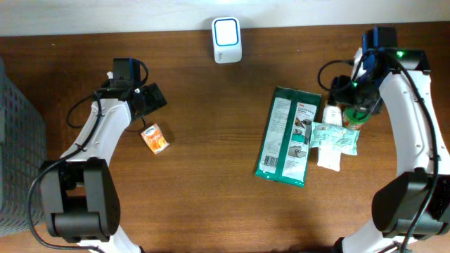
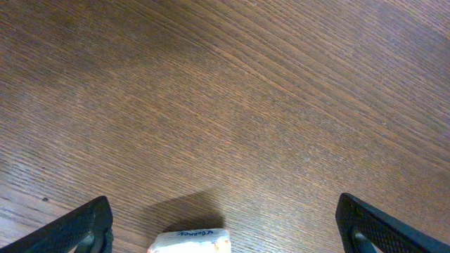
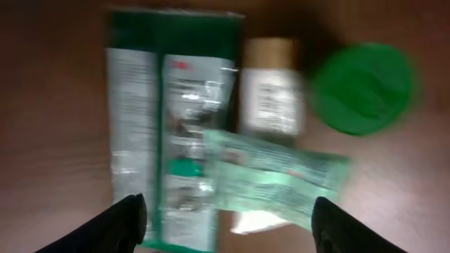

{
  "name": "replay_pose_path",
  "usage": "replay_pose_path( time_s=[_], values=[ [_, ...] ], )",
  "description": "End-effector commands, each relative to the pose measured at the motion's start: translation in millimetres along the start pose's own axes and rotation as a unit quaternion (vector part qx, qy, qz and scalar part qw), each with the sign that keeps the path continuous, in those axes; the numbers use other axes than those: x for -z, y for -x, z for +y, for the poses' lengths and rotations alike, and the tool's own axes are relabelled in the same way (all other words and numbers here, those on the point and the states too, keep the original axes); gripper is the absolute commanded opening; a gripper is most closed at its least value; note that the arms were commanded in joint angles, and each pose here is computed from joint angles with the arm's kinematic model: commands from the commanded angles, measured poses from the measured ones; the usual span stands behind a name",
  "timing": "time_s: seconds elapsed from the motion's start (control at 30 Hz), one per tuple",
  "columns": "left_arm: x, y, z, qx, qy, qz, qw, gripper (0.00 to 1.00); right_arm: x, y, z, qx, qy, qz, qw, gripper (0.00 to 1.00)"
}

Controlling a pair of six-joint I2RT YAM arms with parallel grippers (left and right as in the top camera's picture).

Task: Scan the item barcode
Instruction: 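Lower the pouch onto the pile at right and release, then reach the right gripper left to the orange Kleenex pack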

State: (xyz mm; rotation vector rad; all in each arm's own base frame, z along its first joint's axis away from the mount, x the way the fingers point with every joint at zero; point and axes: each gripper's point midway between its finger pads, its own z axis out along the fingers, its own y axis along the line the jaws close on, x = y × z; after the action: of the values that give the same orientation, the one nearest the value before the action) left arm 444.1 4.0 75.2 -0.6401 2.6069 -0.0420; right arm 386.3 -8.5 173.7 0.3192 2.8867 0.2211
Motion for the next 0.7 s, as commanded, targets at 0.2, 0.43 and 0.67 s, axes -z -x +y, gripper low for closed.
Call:
replay_pose_path(
  time_s=[0.2,0.43,0.67],
  values=[
    [6,8,0,-0.003,0.001,-0.014,1.0,0.99,-14,-27,177,0.153,0.186,-0.01,0.971,0.91],
    [6,9,-1,-0.003,0.0,-0.015,1.0,0.99,-54,-56,252,0.237,0.215,-0.002,0.948,0.86],
    [130,102,-13,-0.104,0.003,-0.09,0.991,0.99,-49,-54,306,0.268,0.261,-0.059,0.925,0.86]
  ],
)
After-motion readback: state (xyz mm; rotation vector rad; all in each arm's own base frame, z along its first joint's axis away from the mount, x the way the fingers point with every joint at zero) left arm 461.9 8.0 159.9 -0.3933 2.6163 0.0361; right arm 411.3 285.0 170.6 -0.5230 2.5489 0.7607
